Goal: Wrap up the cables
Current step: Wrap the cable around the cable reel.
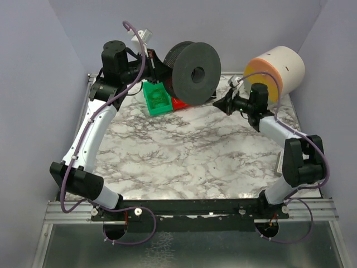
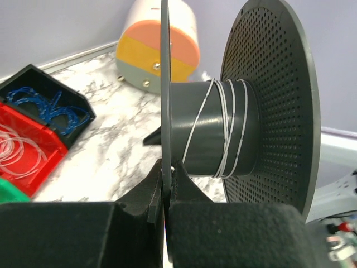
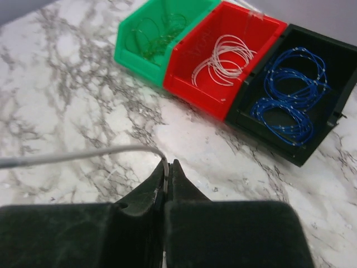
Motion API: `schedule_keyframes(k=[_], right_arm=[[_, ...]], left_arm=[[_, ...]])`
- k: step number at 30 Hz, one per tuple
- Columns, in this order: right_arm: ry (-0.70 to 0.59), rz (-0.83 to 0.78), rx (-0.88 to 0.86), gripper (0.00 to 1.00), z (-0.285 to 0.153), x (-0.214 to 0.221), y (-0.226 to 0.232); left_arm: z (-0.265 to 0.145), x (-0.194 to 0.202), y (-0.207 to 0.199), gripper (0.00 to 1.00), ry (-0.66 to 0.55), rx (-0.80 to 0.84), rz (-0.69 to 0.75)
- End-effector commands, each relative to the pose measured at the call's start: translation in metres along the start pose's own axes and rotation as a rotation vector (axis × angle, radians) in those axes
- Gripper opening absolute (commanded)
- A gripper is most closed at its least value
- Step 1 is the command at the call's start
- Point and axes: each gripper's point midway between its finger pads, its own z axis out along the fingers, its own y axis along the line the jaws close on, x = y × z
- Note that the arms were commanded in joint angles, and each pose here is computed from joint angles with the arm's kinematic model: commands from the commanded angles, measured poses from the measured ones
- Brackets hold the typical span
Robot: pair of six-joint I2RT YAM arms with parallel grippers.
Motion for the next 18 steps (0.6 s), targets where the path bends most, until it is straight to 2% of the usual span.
schedule_keyframes(k=[1, 6, 10, 18], right_arm=[[0.022, 0.206, -0.235, 0.0, -0.011, -0.029, 0.022], [0.047, 0.281, -0.324, 0.0, -0.028, -0.048, 0.028], [0.065, 0.258, -0.328, 0.0, -0.034, -0.051, 0.025], [0.227, 0.369, -0.026, 0.0, -0.037, -0.003, -0.055]], left_arm=[[-0.007, -0.005, -0.005, 0.0, 0.012, -0.054, 0.241], [0.004, 0.014, 0.015, 0.0, 0.091, -0.2, 0.406], [0.012, 0.03, 0.021, 0.0, 0.148, -0.238, 0.494], [0.016, 0.042, 0.01, 0.0, 0.199, -0.152, 0.521]])
